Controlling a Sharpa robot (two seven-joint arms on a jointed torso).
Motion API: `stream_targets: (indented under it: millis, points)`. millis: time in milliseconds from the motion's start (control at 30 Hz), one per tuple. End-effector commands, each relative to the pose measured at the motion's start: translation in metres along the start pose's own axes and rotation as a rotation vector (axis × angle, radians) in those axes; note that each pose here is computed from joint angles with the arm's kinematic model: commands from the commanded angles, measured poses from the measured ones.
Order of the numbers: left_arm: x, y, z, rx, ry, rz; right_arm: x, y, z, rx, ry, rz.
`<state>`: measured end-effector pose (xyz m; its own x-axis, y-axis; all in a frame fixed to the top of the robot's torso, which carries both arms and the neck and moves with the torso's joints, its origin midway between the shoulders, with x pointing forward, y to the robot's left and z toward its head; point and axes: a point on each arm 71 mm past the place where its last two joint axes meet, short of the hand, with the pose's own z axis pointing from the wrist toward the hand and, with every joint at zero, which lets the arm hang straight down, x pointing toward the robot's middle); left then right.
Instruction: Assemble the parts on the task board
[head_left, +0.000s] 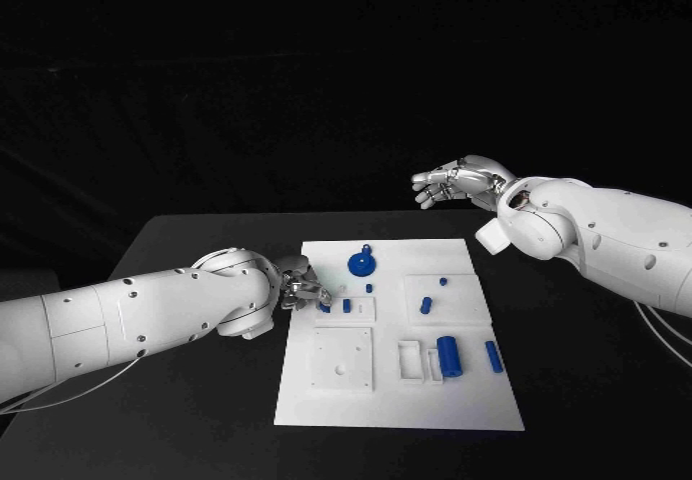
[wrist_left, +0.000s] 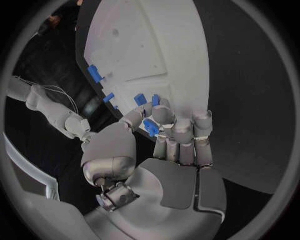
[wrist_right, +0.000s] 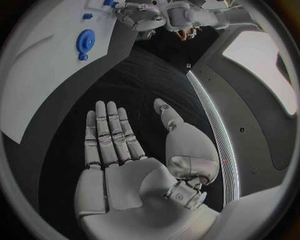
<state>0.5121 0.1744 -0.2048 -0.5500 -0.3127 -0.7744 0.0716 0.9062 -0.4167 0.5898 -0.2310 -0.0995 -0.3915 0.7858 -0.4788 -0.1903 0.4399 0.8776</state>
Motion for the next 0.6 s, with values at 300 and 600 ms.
stream_targets:
  millis: [300,600]
  points:
    - [0.0163,-0.0001,0.0023,-0.014,0.090,0.032,0.0010,0.0002,-0.0001,-0.008,0.005,0.002]
    - [0.0178,-0.0033,0.0035,-0.005,0.105,0.029,0.0033,-0.0018,0.0002,-0.006,0.010,0.004]
